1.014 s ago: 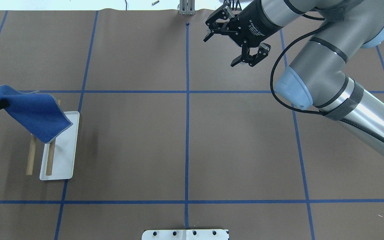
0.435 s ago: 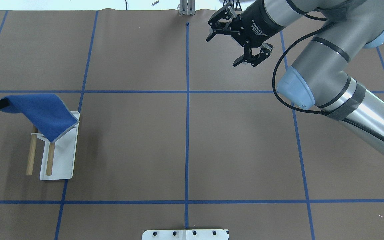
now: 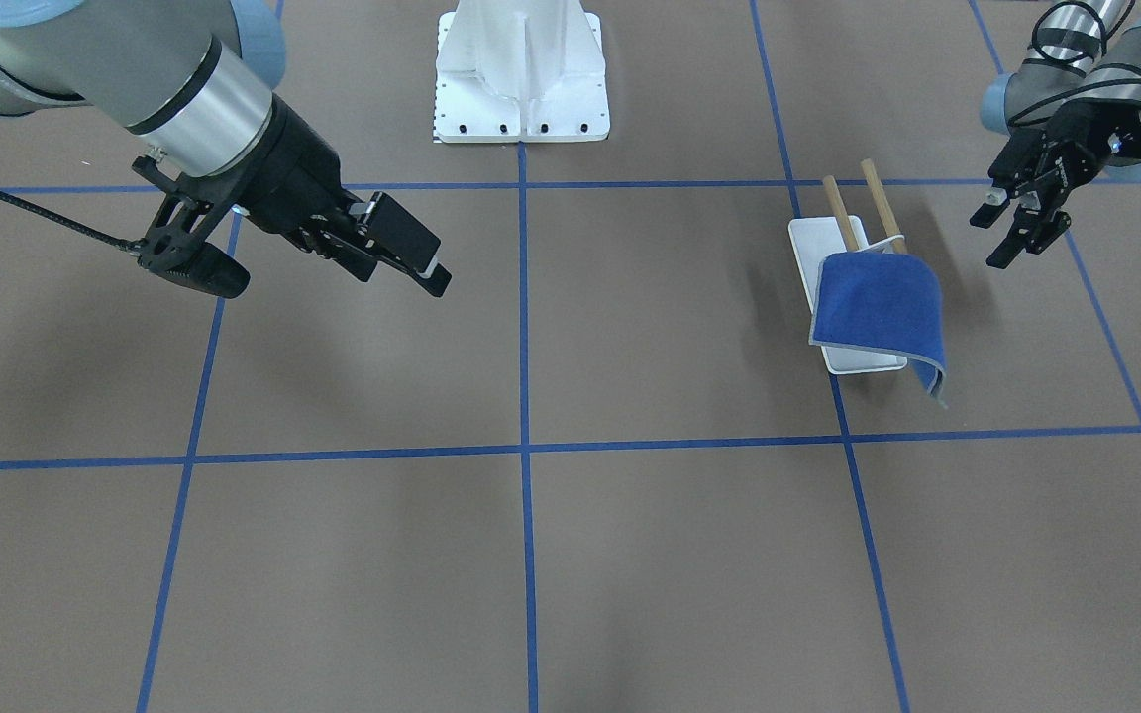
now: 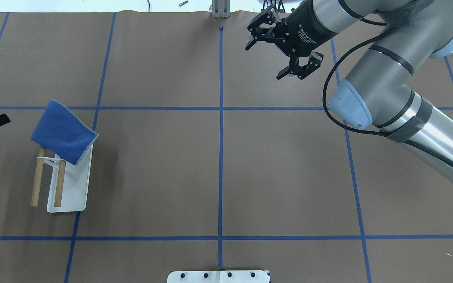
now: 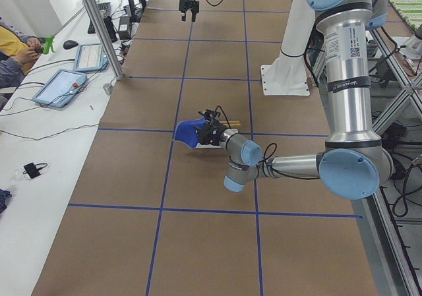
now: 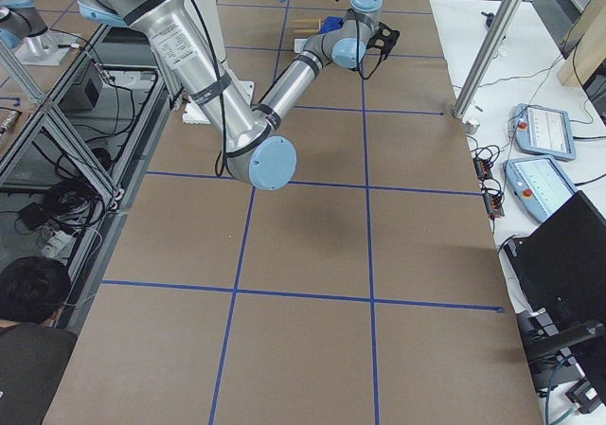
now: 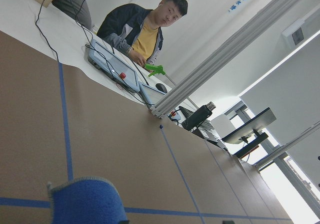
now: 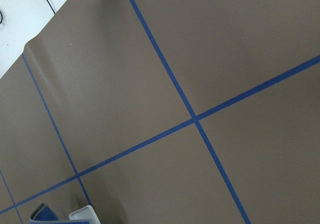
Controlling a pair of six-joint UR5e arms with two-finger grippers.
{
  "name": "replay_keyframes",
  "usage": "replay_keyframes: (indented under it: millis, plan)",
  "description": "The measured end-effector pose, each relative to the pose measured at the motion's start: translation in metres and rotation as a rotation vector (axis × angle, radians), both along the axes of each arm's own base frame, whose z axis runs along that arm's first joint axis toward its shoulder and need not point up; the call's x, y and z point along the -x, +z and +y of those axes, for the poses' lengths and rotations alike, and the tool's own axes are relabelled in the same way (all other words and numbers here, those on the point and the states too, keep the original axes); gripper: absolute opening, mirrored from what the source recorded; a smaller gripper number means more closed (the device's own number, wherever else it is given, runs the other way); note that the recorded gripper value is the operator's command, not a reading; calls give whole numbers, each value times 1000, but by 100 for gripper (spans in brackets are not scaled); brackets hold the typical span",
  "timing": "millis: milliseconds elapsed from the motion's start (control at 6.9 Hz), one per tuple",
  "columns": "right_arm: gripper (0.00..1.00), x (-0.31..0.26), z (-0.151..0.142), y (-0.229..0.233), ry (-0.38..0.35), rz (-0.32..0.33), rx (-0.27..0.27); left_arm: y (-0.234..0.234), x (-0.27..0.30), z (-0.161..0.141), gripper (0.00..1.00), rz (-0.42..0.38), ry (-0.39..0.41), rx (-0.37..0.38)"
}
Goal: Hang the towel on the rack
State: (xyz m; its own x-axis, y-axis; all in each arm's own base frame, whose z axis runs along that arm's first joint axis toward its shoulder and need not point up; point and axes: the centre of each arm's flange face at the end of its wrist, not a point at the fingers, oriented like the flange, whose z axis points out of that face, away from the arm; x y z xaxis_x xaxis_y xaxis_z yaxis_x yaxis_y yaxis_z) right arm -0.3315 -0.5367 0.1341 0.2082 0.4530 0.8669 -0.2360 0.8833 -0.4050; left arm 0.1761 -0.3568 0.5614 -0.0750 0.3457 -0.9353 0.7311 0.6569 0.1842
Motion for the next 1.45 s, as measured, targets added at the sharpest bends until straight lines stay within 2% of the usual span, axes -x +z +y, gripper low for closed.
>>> replay_keyframes:
  millis: [290,435,725,1014,1159,1449]
  plan:
    - [100,-13,-4,5,16,1,-7,-5,-7,-8,94,-16,-3,12]
    - [100,-34,-7,17,32,11,-30,-10,-10,-24,96,-45,-25,38]
    - [100,-101,-18,60,67,59,-114,-29,-3,-84,97,-147,-123,116]
    - [100,-151,-31,117,71,146,-206,-46,29,-149,97,-286,-163,222]
    - [100,-178,-36,147,67,196,-257,-49,53,-178,97,-421,-161,250]
    - [100,-236,-46,218,46,302,-345,-46,92,-228,97,-815,-135,226]
